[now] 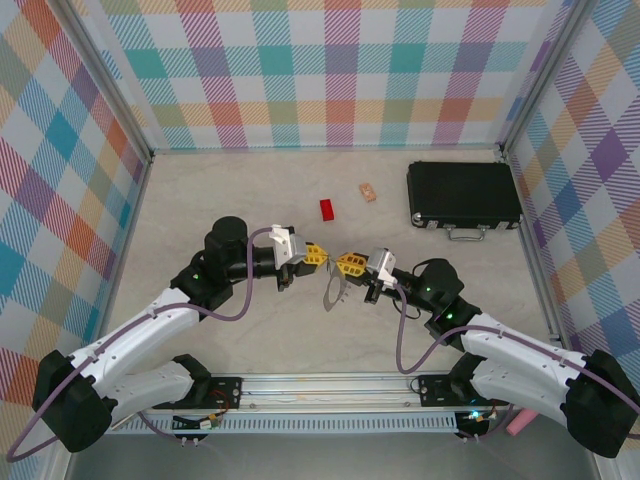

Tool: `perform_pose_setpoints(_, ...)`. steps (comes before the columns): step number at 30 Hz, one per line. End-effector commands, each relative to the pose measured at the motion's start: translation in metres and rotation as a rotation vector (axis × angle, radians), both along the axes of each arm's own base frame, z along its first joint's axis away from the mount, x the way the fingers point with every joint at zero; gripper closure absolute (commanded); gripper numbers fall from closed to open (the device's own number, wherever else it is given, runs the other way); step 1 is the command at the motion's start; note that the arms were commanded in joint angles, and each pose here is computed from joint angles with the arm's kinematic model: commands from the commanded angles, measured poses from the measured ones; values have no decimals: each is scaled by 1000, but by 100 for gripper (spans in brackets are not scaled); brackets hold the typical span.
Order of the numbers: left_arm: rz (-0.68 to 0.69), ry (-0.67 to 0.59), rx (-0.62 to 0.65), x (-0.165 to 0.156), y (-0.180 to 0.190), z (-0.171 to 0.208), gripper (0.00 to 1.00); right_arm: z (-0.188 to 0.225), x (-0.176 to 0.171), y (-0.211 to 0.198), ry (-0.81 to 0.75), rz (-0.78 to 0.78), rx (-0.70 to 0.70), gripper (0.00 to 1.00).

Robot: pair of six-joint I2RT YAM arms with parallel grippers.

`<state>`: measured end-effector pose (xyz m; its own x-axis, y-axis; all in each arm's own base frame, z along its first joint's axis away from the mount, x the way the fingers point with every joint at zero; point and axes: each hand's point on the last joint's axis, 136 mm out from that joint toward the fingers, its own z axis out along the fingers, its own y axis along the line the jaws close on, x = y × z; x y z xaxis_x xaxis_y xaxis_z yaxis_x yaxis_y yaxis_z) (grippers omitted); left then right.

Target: Put the keys on the keyring

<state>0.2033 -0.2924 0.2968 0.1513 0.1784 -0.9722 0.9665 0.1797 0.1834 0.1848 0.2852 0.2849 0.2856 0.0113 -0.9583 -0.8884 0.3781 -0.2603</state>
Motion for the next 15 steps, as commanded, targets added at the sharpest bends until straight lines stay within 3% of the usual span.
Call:
perform_pose_setpoints(1,16,-38,-33,1,4,11,100,17,-3,-1,-32,13,41,100)
perform_pose_setpoints(15,-53,14,-2,-7,-1,2,100,20,-3,-2,-36,9,48,100)
